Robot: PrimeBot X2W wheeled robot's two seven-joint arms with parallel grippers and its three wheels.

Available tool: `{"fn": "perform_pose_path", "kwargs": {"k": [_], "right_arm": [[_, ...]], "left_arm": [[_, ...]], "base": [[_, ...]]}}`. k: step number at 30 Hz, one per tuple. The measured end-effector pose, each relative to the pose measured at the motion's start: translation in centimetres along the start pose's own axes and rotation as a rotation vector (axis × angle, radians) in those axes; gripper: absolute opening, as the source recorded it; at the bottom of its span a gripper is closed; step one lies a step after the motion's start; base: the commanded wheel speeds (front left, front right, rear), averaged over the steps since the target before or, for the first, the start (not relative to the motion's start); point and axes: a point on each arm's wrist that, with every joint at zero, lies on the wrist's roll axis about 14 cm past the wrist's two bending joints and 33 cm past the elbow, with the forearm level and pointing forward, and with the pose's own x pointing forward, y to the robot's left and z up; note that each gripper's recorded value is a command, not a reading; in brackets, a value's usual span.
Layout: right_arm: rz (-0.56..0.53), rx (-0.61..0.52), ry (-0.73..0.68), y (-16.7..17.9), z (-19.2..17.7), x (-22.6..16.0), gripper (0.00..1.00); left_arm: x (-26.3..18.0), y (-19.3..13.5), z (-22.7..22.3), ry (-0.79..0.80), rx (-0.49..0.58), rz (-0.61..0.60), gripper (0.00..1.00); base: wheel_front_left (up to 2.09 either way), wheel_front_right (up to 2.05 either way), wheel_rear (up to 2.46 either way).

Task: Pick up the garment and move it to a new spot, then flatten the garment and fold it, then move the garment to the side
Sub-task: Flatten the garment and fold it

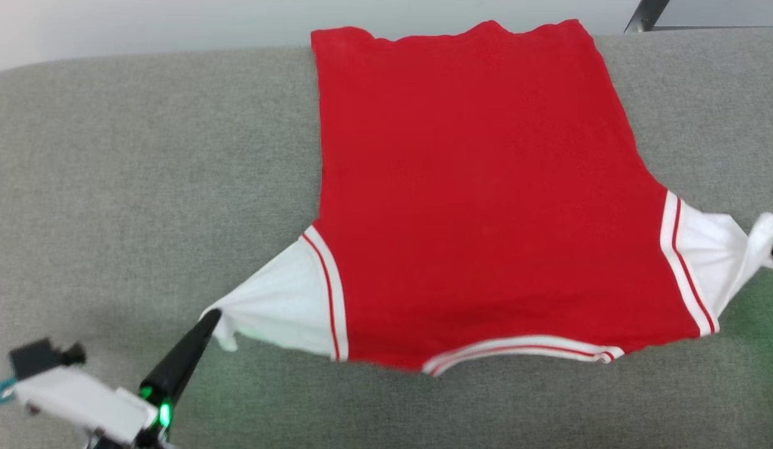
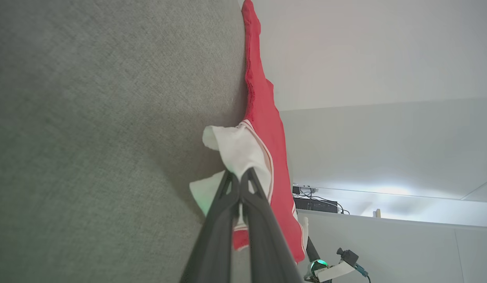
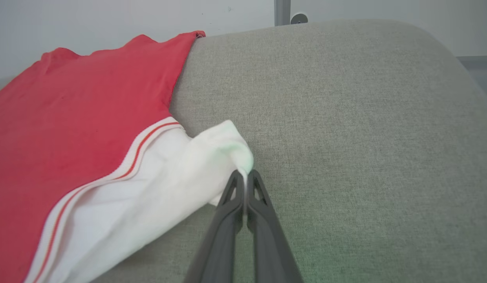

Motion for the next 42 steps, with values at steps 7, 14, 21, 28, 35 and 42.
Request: {"fn": "perform_pose_path", "kwargs": {"k": [7,14,21,28,35,42], "right_arm": [[-0.044,0.033,0.026,-1.1,-1.3,-1.8,0.00],[-0.038,-0.020,0.134,-0.2,-4.1,-2.4,0.00],[-0.013,-0.070,0.225,1.2,-6.8,-2.6,0.00],[-0.024,-0.079,0.263,1.2,-8.4,-2.0,0.00],[-0.035,-0.095,0.270,0.9,-9.4,-1.0,0.00],[-0.010,-0.157,0.220,1.1,-8.0,-0.3,1.00]], "left_arm": [[-2.9,0.6,-0.4,-0.035,-0.030,0.035,0.00],[-2.3,2.6,-3.4,0.022,-0.033,0.108,0.00],[-1.3,6.6,-5.2,0.052,0.051,0.229,0.00],[-0.3,8.5,-5.6,0.043,0.226,0.298,0.00],[0.3,9.9,-6.1,0.051,0.332,0.340,0.00],[0.7,9.9,-6.0,0.041,0.337,0.328,0.00]], "base": [[0.00,0.00,0.00],[0.00,0.00,0.00],[0.00,0.00,0.00],[0.00,0.00,0.00],[0.00,0.00,0.00],[0.00,0.00,0.00]]}}
